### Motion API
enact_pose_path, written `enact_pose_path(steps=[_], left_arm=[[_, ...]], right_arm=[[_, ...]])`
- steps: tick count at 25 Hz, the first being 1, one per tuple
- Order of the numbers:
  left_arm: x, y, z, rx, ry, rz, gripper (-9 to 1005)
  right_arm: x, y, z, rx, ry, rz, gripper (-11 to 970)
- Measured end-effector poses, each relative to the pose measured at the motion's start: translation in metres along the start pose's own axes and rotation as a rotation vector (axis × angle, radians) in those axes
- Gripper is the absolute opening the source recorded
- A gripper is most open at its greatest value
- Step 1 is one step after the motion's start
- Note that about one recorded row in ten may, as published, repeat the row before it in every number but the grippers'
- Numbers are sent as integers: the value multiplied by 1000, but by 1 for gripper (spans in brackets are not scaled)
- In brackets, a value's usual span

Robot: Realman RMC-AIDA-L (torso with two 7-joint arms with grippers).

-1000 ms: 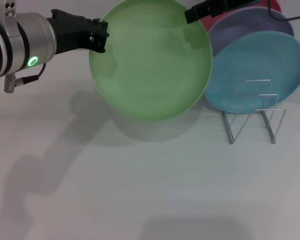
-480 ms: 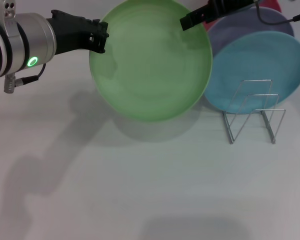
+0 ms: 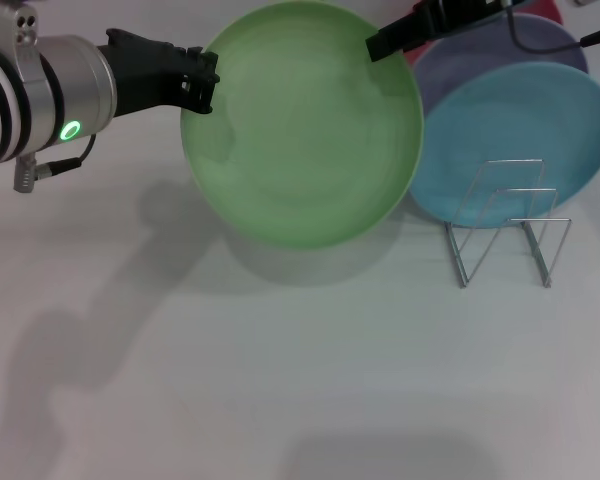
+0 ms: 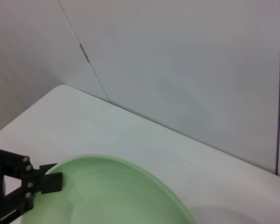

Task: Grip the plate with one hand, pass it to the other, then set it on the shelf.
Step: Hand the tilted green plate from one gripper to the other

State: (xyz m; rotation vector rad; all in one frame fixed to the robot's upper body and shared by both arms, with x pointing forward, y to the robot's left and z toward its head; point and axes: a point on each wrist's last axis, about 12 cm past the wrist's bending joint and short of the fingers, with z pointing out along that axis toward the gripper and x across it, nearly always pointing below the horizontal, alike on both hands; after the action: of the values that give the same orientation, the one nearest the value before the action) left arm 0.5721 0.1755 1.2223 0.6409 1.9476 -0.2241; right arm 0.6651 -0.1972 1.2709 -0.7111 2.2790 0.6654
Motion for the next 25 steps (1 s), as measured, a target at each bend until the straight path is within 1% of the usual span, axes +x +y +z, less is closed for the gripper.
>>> enact_pose_path(steps=[3,11,22,25], left_arm=[[1,0,2,0,1,-1,107],[0,-1,5,9,-2,-6,116],[0,-1,5,13,-3,-9,128],[0,-2,5,17,-5,-13,131]], right_arm=[[2,0,4,-8,10,1,502],[2,-1,9,-12,25,10,504],[4,-3,17,13,67,2,473],[3,-2,17,12,66,-2,417]])
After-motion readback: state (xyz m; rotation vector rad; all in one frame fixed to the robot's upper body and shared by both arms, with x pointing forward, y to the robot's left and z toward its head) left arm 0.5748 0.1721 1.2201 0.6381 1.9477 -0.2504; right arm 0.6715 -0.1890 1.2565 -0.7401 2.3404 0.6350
